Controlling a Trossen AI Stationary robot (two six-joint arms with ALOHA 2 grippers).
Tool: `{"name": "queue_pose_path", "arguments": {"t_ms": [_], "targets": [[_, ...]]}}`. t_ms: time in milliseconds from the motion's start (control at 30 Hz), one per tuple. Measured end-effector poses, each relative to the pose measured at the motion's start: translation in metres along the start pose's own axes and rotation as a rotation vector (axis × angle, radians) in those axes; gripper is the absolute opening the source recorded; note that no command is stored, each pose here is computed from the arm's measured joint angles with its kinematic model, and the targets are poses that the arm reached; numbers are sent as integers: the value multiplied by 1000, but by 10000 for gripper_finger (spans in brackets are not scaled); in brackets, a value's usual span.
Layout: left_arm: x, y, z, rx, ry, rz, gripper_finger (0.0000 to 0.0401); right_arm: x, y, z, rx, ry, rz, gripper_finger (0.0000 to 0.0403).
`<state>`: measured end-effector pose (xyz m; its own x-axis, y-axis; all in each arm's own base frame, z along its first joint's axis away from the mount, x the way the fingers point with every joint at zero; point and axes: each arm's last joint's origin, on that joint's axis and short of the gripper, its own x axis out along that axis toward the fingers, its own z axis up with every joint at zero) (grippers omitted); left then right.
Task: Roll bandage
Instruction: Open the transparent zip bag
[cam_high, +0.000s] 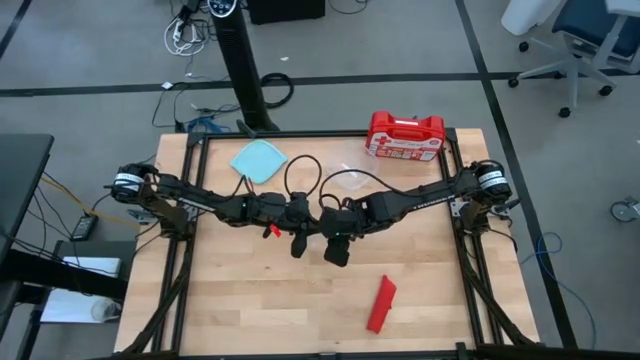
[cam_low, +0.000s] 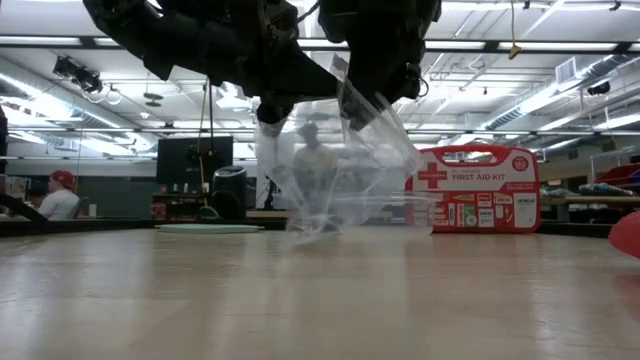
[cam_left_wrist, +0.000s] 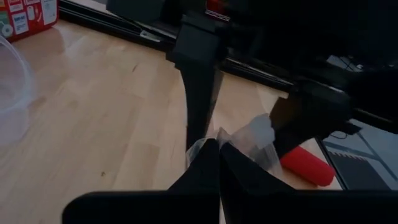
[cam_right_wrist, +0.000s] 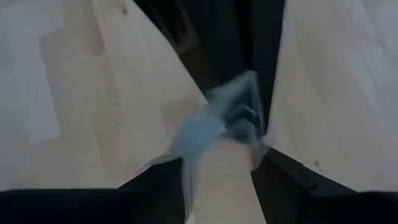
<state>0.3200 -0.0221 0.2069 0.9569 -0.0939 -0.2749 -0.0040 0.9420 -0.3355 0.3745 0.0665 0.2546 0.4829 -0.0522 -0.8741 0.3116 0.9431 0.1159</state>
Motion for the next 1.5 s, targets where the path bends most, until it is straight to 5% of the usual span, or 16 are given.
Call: {"name": "queue_pose_path", "arguments": {"t_ms": [167,433,600,1167,1500], "targets": [[0,0,0,0,1,-4,0,0,4,2,-96,-12,73,156],[0,0,-1,2,12,-12,0,-1,2,-2,-192,9,-10,155],[0,0,-3,0,34,-25,0,-10,-7,-12,-147,84,-125,152],[0,0,-4,-2,44,-21,0,-67,-10,-13,-101,9,-174,153],[0,1,-5,-2,55,-17,0,-79,36,-29,-208,-112,-37,155]]}}
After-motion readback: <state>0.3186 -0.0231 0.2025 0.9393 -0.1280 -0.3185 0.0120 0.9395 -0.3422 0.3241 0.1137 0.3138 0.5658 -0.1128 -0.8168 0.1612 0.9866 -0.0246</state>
